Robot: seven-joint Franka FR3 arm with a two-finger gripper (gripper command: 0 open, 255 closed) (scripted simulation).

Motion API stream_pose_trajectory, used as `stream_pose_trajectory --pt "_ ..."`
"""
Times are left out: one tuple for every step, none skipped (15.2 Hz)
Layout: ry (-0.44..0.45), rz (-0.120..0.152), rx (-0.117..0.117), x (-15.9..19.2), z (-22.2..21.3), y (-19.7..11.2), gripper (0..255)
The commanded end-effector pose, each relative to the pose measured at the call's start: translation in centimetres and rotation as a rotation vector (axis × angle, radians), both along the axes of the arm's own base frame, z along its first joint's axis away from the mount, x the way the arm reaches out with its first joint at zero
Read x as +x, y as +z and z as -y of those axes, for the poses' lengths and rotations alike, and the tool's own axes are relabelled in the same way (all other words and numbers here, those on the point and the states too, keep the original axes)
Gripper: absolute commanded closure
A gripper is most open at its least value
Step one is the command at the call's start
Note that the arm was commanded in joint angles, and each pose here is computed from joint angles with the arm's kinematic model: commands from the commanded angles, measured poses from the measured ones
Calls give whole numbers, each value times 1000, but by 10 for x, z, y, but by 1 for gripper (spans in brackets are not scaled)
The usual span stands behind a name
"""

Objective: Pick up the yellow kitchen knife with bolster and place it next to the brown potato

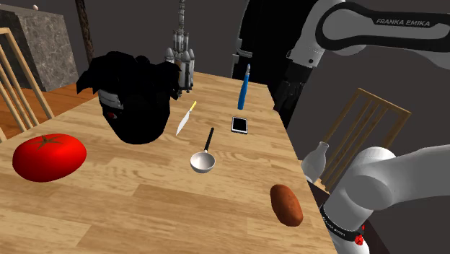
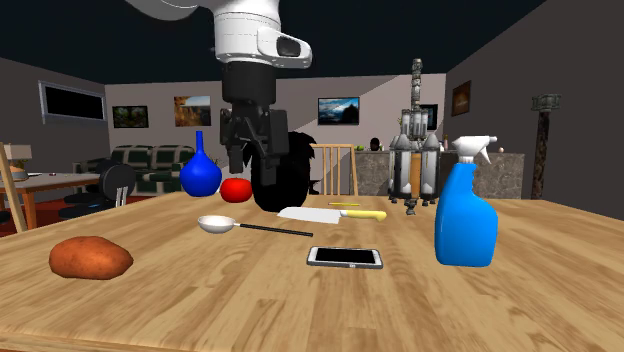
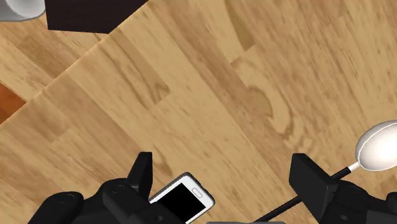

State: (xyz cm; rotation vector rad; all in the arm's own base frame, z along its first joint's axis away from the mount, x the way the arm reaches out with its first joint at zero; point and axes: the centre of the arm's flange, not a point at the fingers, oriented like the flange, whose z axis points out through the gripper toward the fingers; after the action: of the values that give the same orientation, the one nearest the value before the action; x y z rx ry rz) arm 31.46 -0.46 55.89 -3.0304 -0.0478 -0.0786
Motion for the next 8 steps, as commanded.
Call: stream_pose_trajectory --pt "0 0 0 0 0 0 0" --pt "-28 -6 0 9 -10 -3 0" --pt "-56 -11 -1 18 -20 -5 0" --pt "-84 -17 -1 28 -29 -8 0" --pt "-112 -23 -2 37 -38 -11 0" --pt "-141 -29 -2 47 -47 -14 0" --pt "-169 -34 -3 57 -56 -17 0" --pt "-197 -40 -3 68 -64 -20 0"
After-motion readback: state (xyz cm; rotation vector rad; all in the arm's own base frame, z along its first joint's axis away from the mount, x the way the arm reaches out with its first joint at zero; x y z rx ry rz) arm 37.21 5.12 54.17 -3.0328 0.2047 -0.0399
